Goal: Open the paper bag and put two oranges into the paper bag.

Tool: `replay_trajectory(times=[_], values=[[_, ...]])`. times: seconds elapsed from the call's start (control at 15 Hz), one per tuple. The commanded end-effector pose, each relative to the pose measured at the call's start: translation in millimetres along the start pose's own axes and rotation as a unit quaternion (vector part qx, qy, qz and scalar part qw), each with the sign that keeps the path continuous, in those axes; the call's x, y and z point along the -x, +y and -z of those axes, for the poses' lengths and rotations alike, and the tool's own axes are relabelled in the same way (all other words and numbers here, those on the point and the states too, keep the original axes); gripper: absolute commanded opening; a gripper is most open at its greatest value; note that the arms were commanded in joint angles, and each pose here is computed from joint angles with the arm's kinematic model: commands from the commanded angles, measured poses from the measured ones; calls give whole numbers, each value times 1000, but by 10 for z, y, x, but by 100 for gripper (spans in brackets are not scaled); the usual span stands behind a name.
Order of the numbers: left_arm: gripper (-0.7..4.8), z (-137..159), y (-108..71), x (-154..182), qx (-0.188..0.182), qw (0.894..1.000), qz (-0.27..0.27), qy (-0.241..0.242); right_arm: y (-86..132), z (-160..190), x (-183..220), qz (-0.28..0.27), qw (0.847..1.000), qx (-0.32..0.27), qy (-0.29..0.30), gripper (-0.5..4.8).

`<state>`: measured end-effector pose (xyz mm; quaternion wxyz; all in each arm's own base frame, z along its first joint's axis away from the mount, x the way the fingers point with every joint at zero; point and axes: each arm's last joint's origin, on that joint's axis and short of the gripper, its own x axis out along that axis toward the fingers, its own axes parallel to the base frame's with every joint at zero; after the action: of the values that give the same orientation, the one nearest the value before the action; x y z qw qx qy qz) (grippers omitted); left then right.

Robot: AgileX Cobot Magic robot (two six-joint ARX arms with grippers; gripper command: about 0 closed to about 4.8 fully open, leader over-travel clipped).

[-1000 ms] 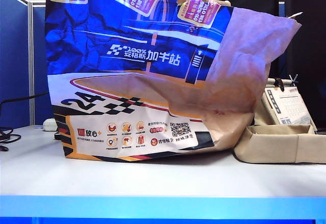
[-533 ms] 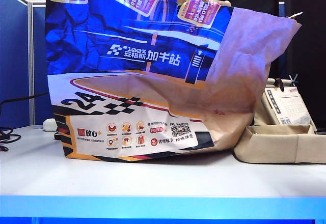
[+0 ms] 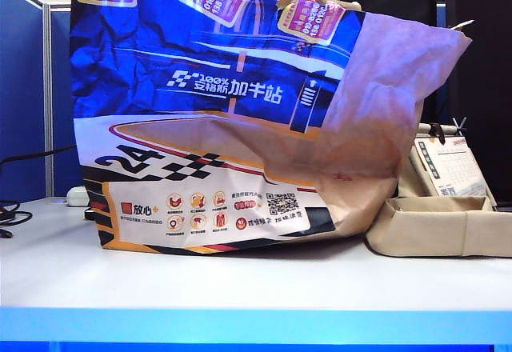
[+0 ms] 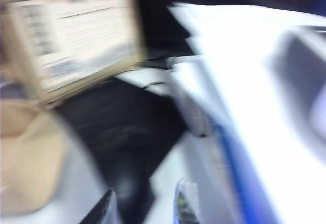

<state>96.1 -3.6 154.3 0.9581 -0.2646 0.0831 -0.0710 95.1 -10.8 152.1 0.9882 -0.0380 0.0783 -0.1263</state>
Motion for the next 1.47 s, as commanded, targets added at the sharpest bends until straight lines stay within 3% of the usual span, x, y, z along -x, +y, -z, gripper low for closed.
replay_trajectory(times=[0.07,0.33,0.8,0.87,0.93,1.07,1.13,1.2,1.27,1.47], values=[[152,-4,-12,-2,-4,1000,5,-4,-97,9,-14,54,998,-10,-2,149],[152,-2,-16,-3,-4,1000,7,-3,-41,4,-10,23,1000,-6,-5,149],[152,-3,-16,-2,-4,1000,7,-3,-43,3,-10,23,1000,-6,-5,149],[152,-7,-12,-2,-40,999,-1,-8,-47,0,-10,27,999,21,-6,149],[152,-10,10,-1,-119,992,-34,-17,-60,-4,-9,47,996,78,-4,149],[152,20,79,7,-251,960,-120,-3,-61,-3,-9,49,995,82,-2,149],[152,14,77,7,-251,960,-123,-7,-57,-3,-10,43,996,77,-4,149],[152,17,76,7,-251,961,-119,-5,-29,12,-10,-1,1000,10,-1,149],[152,17,76,6,-251,961,-118,-5,-4,40,-9,-41,999,-21,12,149],[152,17,76,6,-251,961,-118,-5,3,22,-9,-55,998,-22,2,149]])
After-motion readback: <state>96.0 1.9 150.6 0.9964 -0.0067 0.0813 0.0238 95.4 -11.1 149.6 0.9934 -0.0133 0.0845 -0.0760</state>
